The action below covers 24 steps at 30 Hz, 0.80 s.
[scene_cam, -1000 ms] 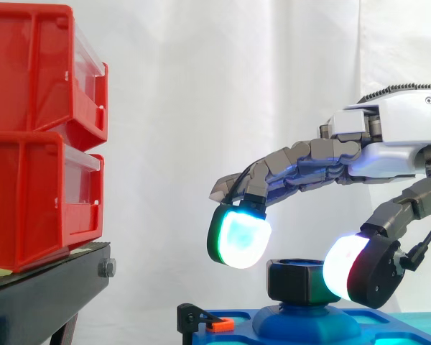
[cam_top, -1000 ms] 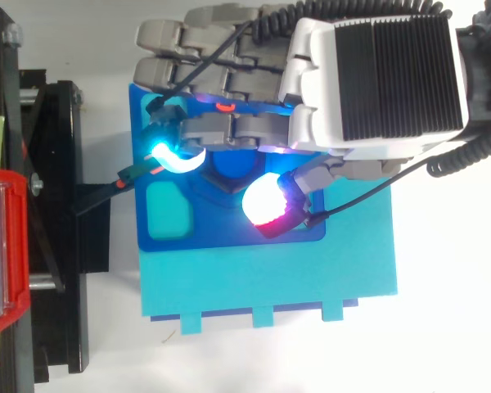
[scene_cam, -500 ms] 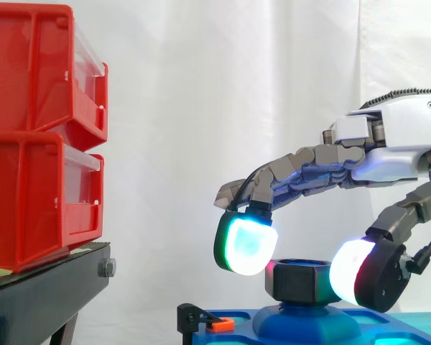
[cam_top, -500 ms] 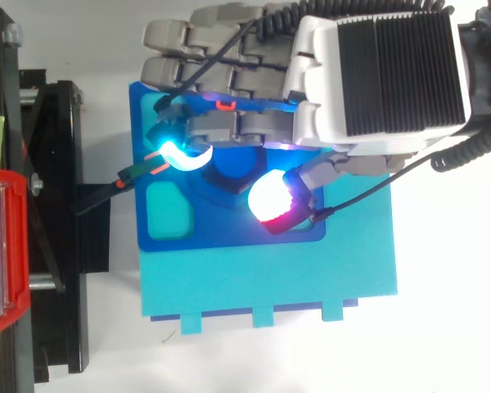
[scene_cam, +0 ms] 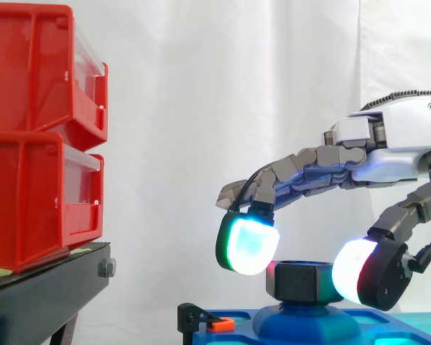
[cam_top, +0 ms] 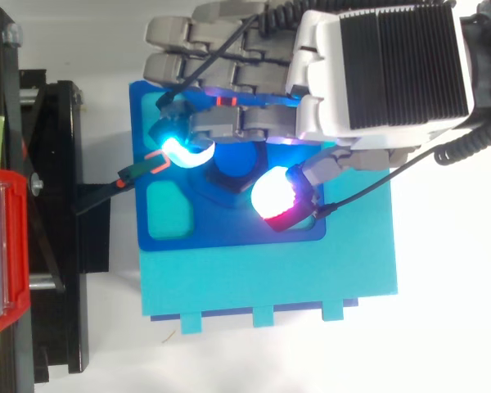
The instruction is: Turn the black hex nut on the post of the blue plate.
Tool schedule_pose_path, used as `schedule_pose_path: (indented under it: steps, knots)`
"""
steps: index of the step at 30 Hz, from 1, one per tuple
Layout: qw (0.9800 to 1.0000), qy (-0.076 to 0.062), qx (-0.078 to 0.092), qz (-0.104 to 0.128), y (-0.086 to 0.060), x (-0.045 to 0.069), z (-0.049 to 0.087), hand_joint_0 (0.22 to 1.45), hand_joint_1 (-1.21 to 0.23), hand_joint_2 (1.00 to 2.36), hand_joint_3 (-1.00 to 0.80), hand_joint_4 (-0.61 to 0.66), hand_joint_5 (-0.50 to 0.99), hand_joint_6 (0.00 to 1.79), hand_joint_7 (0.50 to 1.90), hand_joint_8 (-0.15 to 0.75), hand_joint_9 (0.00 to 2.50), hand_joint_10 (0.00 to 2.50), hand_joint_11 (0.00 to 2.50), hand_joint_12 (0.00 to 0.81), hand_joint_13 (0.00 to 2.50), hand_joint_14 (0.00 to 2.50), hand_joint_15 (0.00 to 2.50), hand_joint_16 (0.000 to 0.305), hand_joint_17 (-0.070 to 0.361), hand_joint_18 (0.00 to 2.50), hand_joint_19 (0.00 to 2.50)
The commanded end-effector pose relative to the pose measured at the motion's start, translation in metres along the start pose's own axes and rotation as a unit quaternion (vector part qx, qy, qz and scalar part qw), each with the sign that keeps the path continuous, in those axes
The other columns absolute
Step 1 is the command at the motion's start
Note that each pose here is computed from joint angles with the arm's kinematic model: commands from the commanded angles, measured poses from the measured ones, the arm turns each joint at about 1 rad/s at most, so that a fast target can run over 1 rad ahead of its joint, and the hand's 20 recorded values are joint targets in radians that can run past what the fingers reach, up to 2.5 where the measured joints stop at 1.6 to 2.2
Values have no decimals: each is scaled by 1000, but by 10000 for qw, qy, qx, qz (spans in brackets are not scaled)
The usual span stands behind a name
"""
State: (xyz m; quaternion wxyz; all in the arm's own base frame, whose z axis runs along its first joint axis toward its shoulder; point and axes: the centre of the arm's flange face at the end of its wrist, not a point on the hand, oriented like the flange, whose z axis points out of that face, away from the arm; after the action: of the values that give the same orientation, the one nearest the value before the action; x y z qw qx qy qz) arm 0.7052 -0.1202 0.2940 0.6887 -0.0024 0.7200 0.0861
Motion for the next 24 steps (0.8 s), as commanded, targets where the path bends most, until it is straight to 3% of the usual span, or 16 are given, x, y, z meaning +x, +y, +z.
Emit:
schedule_pose_path:
  steps: [1,9,24]
  knots:
    - [10000,1,-13,-14,0,0,0,607,-745,1000,-500,222,-206,502,940,124,182,2,107,275,130,1,17,37,83,187,213]
    - [10000,21,4,-41,-2,0,-1,586,-726,1000,-500,230,-202,502,942,125,185,3,108,276,130,0,13,37,84,189,219]
    - [9999,101,44,-59,-7,1,-4,376,-551,1000,-500,317,-197,502,938,195,213,2,142,351,156,0,25,52,117,249,207]
